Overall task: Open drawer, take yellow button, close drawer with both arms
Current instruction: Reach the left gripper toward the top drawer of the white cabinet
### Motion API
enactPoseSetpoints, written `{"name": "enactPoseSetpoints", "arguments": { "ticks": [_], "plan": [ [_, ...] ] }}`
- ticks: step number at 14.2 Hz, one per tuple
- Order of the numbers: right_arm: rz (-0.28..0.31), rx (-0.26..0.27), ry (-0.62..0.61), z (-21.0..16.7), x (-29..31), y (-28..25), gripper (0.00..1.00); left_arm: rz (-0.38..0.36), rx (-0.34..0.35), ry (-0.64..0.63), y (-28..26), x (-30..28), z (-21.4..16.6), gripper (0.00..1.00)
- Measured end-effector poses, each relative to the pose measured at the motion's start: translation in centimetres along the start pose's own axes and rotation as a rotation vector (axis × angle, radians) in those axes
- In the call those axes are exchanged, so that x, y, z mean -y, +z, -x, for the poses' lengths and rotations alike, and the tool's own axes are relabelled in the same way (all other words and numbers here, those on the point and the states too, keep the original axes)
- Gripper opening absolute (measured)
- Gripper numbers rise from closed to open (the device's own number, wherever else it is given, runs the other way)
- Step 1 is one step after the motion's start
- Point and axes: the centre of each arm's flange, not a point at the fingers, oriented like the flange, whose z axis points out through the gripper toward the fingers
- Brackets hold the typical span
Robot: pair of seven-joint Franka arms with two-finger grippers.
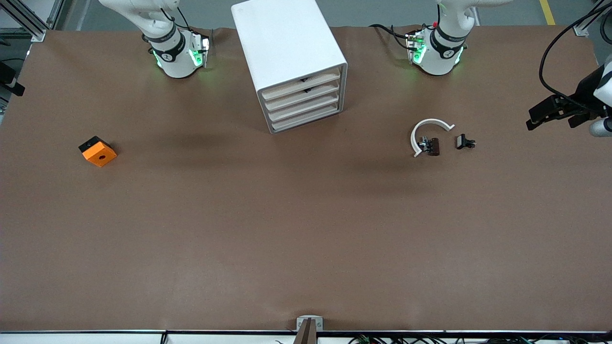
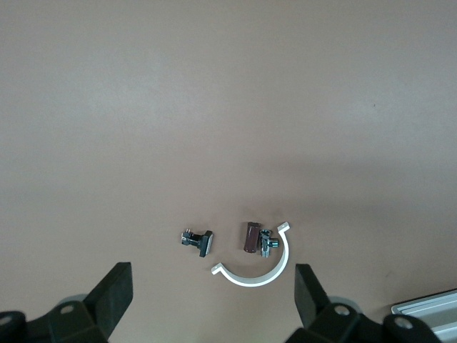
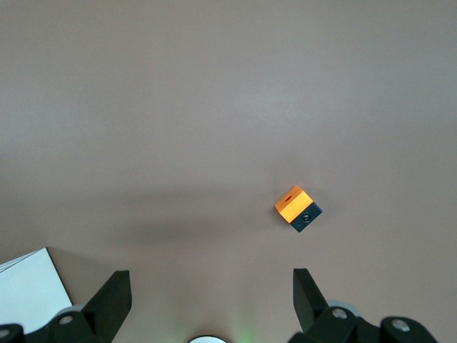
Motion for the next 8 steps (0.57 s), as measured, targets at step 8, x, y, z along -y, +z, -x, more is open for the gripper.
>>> {"name": "enactPoseSetpoints", "arguments": {
  "ticks": [8],
  "plan": [
    [0.013, 0.0, -0.001, -0.01, -0.02, -0.01, 1.0, -0.002, 0.028, -0.007, 0.82, 0.11, -0.16, 1.0]
  ]
}}
